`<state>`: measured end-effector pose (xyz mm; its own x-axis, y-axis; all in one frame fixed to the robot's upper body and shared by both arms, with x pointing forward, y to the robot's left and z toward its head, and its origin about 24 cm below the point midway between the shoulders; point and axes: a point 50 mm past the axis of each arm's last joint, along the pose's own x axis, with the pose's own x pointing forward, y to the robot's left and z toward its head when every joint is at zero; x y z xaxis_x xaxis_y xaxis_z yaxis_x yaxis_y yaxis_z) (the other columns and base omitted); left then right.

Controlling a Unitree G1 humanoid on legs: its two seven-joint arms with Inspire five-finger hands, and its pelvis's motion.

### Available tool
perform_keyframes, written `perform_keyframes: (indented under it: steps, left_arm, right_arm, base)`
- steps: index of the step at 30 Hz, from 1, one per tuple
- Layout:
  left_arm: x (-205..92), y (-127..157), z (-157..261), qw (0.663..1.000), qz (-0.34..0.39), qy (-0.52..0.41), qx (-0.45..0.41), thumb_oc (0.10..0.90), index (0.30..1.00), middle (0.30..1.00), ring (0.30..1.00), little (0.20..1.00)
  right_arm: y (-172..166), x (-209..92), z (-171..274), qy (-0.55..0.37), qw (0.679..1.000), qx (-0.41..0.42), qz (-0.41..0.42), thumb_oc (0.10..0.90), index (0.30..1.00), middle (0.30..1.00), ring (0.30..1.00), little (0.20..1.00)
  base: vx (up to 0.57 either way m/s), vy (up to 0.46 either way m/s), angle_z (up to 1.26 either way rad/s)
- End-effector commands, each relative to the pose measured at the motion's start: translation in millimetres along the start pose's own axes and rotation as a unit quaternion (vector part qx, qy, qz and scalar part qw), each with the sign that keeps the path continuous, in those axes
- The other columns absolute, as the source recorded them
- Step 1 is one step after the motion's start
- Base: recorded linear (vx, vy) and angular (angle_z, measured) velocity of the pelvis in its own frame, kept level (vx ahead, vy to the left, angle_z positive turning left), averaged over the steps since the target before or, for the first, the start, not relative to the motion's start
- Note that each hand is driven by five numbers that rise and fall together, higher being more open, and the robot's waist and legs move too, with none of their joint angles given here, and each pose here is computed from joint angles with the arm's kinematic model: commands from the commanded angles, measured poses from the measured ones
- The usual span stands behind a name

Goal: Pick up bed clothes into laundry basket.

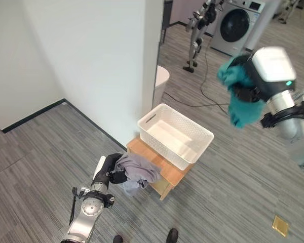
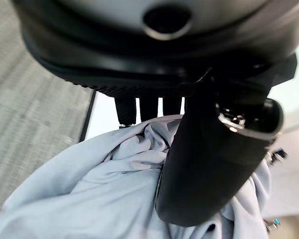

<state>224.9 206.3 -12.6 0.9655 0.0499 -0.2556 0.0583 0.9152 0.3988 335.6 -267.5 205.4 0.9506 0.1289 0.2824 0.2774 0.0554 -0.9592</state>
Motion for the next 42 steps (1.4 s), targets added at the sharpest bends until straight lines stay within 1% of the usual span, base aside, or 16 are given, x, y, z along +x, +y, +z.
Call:
perform_keyframes:
  steps: [1,5,7,8,15,22,23,24,28,29,34,35,36,39,40,42]
  left_arm:
    - [6.8,0.5,57.8,0.987,-0.015,-0.159,0.000,0.400,0.300,0.300,0.300,0.300]
    - [7.6,1.9,63.1,0.985,-0.024,-0.172,-0.009,0.400,0.300,0.300,0.300,0.300]
    - [7.7,2.1,63.2,0.985,-0.024,-0.173,-0.010,0.400,0.300,0.300,0.300,0.300]
    - [5.7,3.5,65.3,0.983,-0.024,-0.180,-0.022,0.400,0.300,0.300,0.300,0.300]
    - [4.6,4.8,54.3,0.986,-0.014,-0.161,-0.052,0.400,0.300,0.300,0.300,0.300]
    - [12.5,3.3,54.6,0.986,-0.006,-0.155,-0.053,0.400,0.300,0.300,0.300,0.300]
    - [13.9,3.3,57.2,0.986,-0.006,-0.160,-0.053,0.400,0.300,0.300,0.300,0.300]
    - [16.4,1.5,62.1,0.984,-0.010,-0.168,-0.055,0.400,0.300,0.300,0.300,0.300]
    - [18.0,1.6,66.1,0.983,-0.012,-0.174,-0.056,0.400,0.300,0.300,0.300,0.300]
    - [19.9,2.0,72.1,0.981,-0.012,-0.184,-0.054,0.400,0.300,0.300,0.300,0.300]
    - [21.9,14.8,86.9,0.976,0.017,-0.212,-0.038,0.400,0.300,0.300,0.300,0.300]
    - [21.5,23.0,96.5,0.972,0.037,-0.231,-0.032,0.400,0.300,0.300,0.300,0.300]
    - [21.4,22.9,96.4,0.972,0.037,-0.231,-0.031,0.400,0.300,0.300,0.300,0.300]
    - [22.7,31.4,109.9,0.965,0.059,-0.255,-0.016,0.400,0.300,0.300,0.300,0.300]
    - [26.4,36.9,128.7,0.956,0.078,-0.285,0.001,0.400,0.300,0.300,0.300,0.300]
    - [29.5,42.4,155.8,0.940,0.101,-0.325,0.014,0.400,0.300,0.300,0.300,0.300]
  right_arm:
    - [-45.2,22.8,-15.4,0.043,0.994,-0.038,-0.087,0.400,0.300,0.300,0.300,0.300]
    - [-30.9,33.3,-39.1,0.118,0.991,-0.041,-0.057,0.400,0.300,0.300,0.300,0.300]
    - [-31.2,33.9,-38.8,0.117,0.991,-0.041,-0.057,0.400,0.300,0.300,0.300,0.300]
    - [-36.2,38.6,-47.8,0.150,0.986,-0.048,-0.063,0.400,0.300,0.300,0.300,0.300]
    - [-58.0,39.9,-61.5,0.191,0.972,0.023,-0.135,0.400,0.300,0.300,0.300,0.300]
    - [-50.9,43.4,-65.9,0.221,0.966,0.043,-0.124,0.400,0.300,0.300,0.300,0.300]
    - [-49.7,43.4,-67.0,0.228,0.964,0.050,-0.125,0.549,0.524,0.524,0.524,0.524]
    - [-43.6,41.9,-71.0,0.246,0.960,0.065,-0.117,0.800,0.900,0.900,0.900,0.900]
    - [-41.2,44.9,-68.6,0.242,0.965,0.043,-0.094,0.800,0.900,0.900,0.900,0.900]
    - [-40.3,50.1,-59.0,0.221,0.971,0.035,-0.089,0.800,0.900,0.900,0.900,0.900]
    - [-46.2,56.8,-31.4,0.148,0.983,0.020,-0.110,0.800,0.900,0.900,0.900,0.900]
    - [-58.7,56.0,-20.1,0.112,0.984,0.019,-0.139,0.800,0.900,0.900,0.900,0.900]
    - [-58.2,55.2,-20.6,0.113,0.984,0.020,-0.139,0.800,0.900,0.900,0.900,0.900]
    - [-70.9,46.4,-12.9,0.079,0.981,0.027,-0.173,0.800,0.900,0.900,0.900,0.900]
    - [-69.6,35.5,-2.4,0.049,0.979,0.036,-0.197,0.800,0.900,0.900,0.900,0.900]
    - [-62.8,20.2,1.3,0.041,0.973,0.065,-0.218,0.800,0.900,0.900,0.900,0.900]
  base:
    - [0.02,-0.013,0.29]
    - [-0.05,-0.025,0.22]
    - [-0.04,-0.010,0.06]
    - [-0.02,0.002,0.13]
    - [0.02,-0.010,0.35]
    - [0.03,0.009,0.26]
    - [0.06,0.012,0.08]
    - [0.04,0.008,0.09]
    - [0.01,0.015,0.11]
    - [0.00,0.000,0.00]
    - [0.01,0.038,-0.27]
    - [-0.05,0.046,-0.53]
    - [-0.03,0.067,-0.39]
    - [0.05,0.042,-0.30]
    - [0.06,0.054,-0.52]
    - [0.08,0.094,-0.46]
